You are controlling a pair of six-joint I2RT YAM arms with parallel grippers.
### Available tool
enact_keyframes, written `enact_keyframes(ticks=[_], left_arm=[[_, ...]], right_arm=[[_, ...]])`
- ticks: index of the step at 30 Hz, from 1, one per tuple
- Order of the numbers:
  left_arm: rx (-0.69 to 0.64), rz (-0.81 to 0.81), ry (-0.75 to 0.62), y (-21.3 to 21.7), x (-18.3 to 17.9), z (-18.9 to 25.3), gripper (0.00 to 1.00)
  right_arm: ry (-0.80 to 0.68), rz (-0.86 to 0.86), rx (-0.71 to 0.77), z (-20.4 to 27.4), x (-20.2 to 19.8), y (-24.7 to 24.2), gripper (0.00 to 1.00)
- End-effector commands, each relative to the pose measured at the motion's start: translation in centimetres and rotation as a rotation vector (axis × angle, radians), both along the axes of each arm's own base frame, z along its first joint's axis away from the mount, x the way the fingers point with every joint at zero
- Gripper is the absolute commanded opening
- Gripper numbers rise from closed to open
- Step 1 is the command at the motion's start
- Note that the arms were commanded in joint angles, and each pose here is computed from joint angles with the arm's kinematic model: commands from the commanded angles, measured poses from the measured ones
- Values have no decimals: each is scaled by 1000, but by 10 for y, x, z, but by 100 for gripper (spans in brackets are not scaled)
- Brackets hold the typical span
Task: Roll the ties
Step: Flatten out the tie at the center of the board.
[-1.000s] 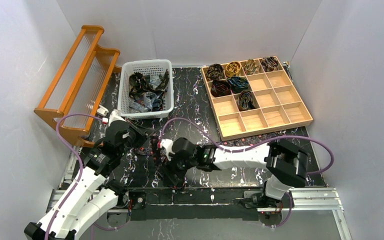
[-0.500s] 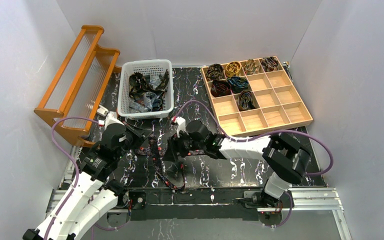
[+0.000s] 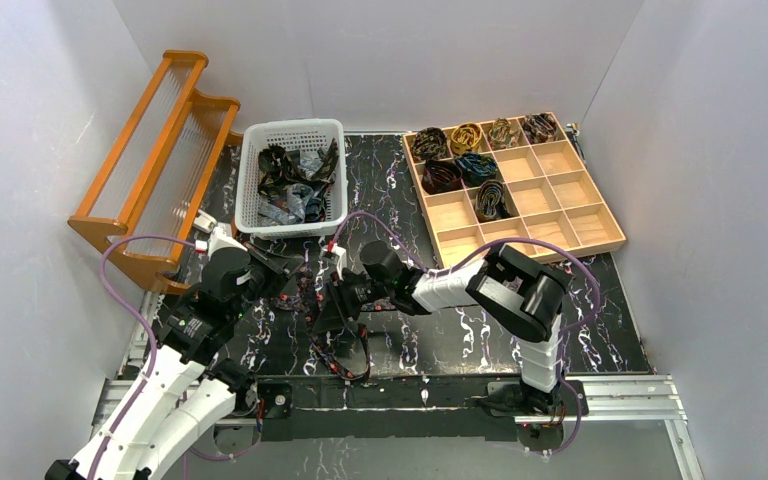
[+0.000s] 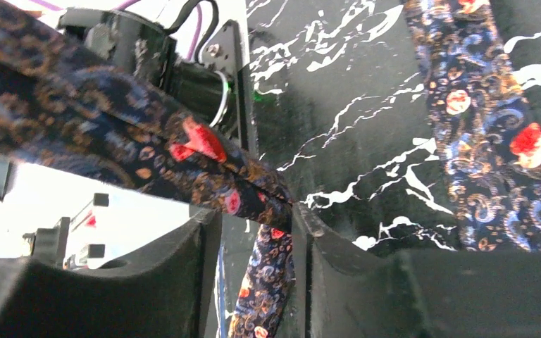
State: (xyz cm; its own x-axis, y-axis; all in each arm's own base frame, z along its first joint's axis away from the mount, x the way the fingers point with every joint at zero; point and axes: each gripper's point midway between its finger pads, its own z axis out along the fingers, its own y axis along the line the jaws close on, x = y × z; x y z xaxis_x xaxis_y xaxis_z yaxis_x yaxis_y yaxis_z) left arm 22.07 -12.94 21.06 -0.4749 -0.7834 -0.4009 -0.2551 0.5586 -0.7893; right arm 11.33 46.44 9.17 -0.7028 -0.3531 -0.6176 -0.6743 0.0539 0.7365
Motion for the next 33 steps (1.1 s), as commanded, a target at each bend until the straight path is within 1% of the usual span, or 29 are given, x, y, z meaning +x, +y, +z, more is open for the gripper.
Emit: enact_keyframes(ticks=[1,3,6,10,11,13,14,17,19,20,24,27,29,33], left_arm=[[-13,22,-47,2,7,13,0],[-33,13,-51,-2,8,14,0],[-54,16,-69,-2,7,19,0],[-54,23,-91,1,6,29,0],[-52,22,-91,1,6,29,0],[-44,25,-93,3,5,31,0],[-39,30,-96,4,5,32,0],[-7,54,-113,12,5,37,0],[19,69,-117,18,4,40,0],[34,76,-113,21,4,40,0],[59,96,-117,28,1,42,0],[57,101,-117,29,0,40,0],[58,103,-110,30,-1,38,0],[58,107,-95,31,-4,30,0]], right_arm=[[23,96,125,27,-15,-4,52],[35,89,114,22,-13,-3,53],[44,88,103,15,-9,4,60],[59,75,90,2,-2,10,60],[56,81,98,3,-2,11,58],[63,101,96,2,-4,11,47],[73,110,90,2,-5,9,45],[112,143,89,1,-16,-1,41],[125,158,86,3,-20,-9,41],[126,160,85,4,-21,-12,38],[115,178,113,23,-21,-20,14],[75,122,118,40,-7,-22,6],[38,44,84,48,10,-27,2],[-133,-111,-17,61,43,-48,1]])
